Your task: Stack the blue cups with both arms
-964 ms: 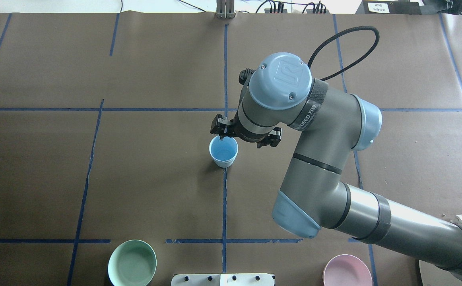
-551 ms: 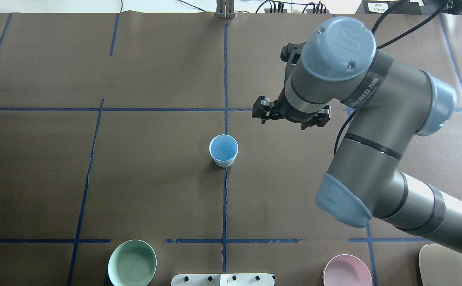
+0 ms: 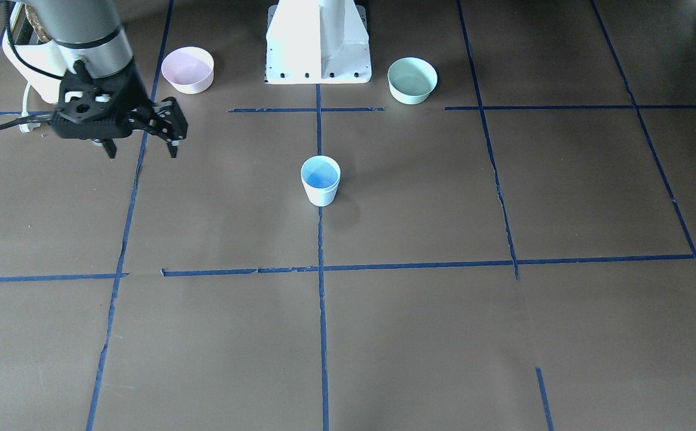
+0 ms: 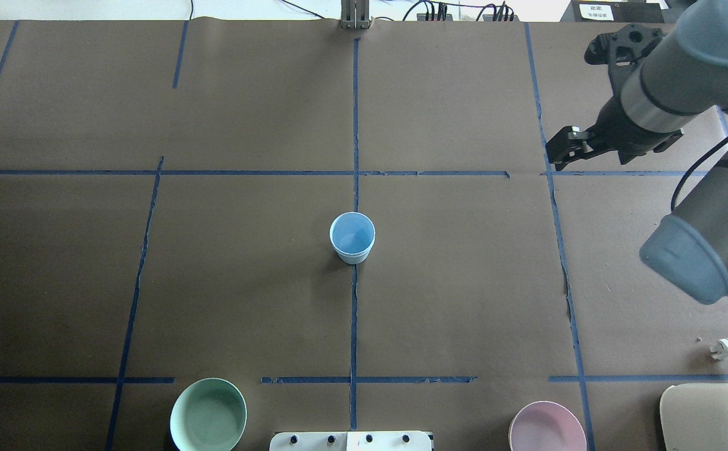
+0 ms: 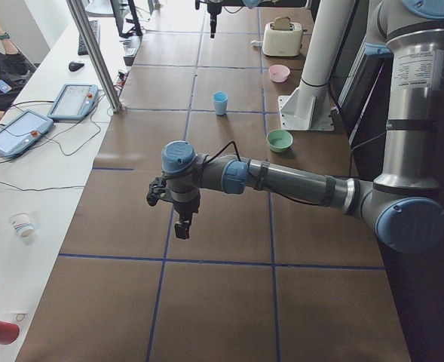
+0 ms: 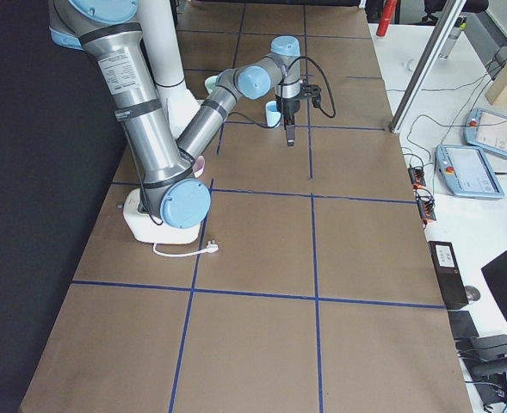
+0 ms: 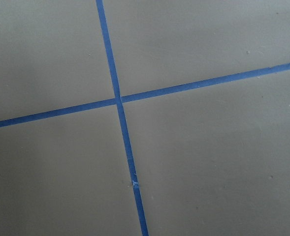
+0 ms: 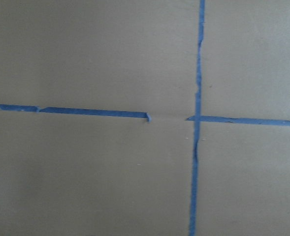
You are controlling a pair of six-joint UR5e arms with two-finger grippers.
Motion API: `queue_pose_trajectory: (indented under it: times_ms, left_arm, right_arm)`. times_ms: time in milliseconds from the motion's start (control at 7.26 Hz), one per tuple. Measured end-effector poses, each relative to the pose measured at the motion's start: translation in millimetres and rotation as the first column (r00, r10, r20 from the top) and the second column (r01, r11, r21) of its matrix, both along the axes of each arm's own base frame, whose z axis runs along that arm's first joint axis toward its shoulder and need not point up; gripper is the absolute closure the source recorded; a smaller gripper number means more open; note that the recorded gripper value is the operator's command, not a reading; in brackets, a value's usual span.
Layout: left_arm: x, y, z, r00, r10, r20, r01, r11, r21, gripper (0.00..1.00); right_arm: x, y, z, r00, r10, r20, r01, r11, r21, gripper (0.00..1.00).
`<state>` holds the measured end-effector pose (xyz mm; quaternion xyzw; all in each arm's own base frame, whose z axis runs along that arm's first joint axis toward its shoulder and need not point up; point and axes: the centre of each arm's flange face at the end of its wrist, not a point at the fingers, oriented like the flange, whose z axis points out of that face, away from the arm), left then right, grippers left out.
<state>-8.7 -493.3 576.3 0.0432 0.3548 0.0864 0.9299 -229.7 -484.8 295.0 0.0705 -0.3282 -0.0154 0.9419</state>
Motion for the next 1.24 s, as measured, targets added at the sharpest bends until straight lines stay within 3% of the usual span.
queue_pose_trajectory:
  times_ms: [413, 688, 1239]
  left_arm:
    - [-24.3, 3.9, 13.1, 1.0, -0.003, 0.004, 0.003, 1.0, 0.008, 0.0]
    - [-35.4, 13.5, 30.8, 1.0, -0.012, 0.0, 0.012, 1.0, -0.018, 0.0]
    - [-55.5, 32.2, 75.6, 0.994, -0.064, -0.092, 0.054, 0.992, -0.115, 0.0]
  right_arm:
    - [146.9, -48.1, 145.3, 0.991, -0.127, 0.04, 0.128, 0.992, -0.002, 0.0]
    - [229.5, -55.4, 244.7, 0.982, -0.155, 0.108, 0.152, 0.988, 0.032, 0.0]
    - [274.6, -28.2, 311.2, 0.985, -0.117, 0.125, 0.119, 0.993, -0.006, 0.0]
